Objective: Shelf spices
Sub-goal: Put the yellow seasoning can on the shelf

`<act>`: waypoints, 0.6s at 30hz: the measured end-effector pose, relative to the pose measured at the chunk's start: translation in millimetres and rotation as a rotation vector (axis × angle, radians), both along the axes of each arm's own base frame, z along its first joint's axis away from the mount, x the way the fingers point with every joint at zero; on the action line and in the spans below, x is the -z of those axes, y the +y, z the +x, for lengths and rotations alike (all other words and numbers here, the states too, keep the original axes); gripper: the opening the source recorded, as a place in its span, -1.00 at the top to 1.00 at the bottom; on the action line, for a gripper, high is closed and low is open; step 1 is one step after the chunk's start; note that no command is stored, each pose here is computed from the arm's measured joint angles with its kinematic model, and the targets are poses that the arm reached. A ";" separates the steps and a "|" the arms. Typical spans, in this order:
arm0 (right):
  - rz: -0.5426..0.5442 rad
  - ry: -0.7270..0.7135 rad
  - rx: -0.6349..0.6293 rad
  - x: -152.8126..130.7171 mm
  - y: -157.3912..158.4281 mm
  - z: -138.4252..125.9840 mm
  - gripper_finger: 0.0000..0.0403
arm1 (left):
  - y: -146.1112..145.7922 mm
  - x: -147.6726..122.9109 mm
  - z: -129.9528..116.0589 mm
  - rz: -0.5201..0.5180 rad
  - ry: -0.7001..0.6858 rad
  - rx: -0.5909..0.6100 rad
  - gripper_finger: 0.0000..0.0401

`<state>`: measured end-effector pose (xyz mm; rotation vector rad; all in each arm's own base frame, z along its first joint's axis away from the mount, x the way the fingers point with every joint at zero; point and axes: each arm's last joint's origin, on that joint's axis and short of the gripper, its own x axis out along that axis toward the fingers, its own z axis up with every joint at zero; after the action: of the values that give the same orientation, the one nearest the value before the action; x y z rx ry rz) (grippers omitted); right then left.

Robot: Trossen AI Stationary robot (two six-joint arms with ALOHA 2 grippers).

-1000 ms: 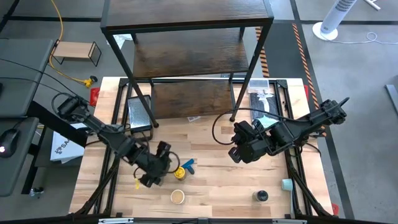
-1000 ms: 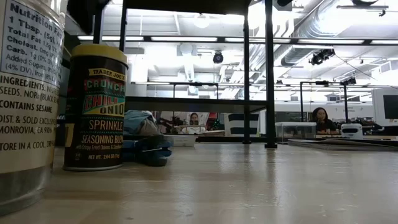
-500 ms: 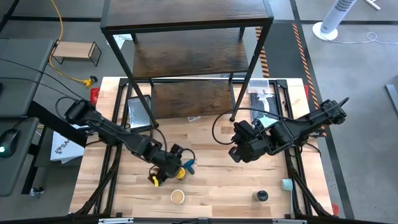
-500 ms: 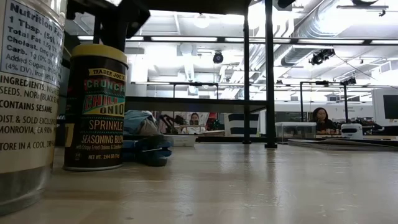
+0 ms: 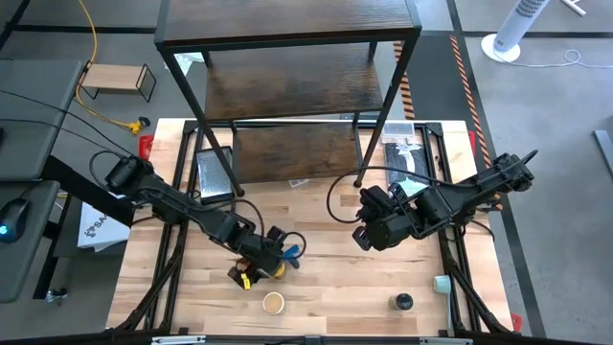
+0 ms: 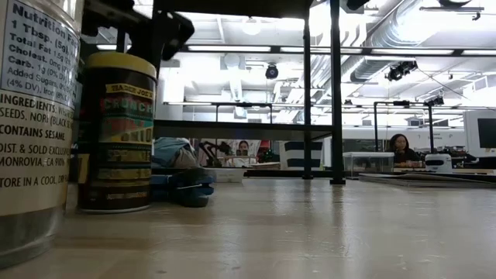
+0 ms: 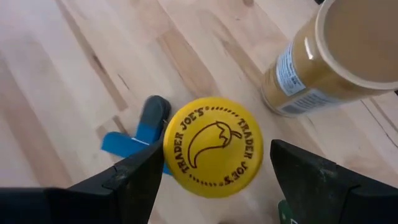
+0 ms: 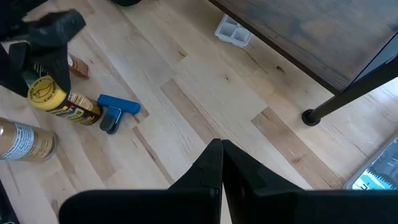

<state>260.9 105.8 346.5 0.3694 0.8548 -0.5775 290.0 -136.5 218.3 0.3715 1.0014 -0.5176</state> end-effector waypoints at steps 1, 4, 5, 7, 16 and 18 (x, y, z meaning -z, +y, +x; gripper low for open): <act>0.000 0.000 0.000 0.0 0.0 0.0 1.00 | -0.2 2.8 1.5 -0.002 0.008 0.001 -0.44; 0.000 0.000 0.000 0.0 0.0 0.0 1.00 | -1.5 9.6 6.7 -0.009 0.010 -0.002 -0.44; 0.000 0.000 0.000 0.0 0.0 0.0 1.00 | -2.0 10.8 7.8 -0.012 0.008 -0.002 -0.44; 0.000 0.000 0.000 0.0 0.0 0.0 1.00 | -3.1 12.6 9.6 -0.022 0.005 0.002 -0.44; 0.000 -0.001 0.000 0.0 0.0 0.0 1.00 | -0.2 10.0 5.9 0.014 0.014 -0.049 -0.09; 0.005 -0.009 0.002 -0.3 0.3 0.7 1.00 | 3.3 4.4 1.8 0.040 0.007 -0.078 -0.09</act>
<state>261.6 106.1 346.8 0.3771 0.8475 -0.5758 291.8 -133.2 213.9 0.3650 1.0306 -0.4289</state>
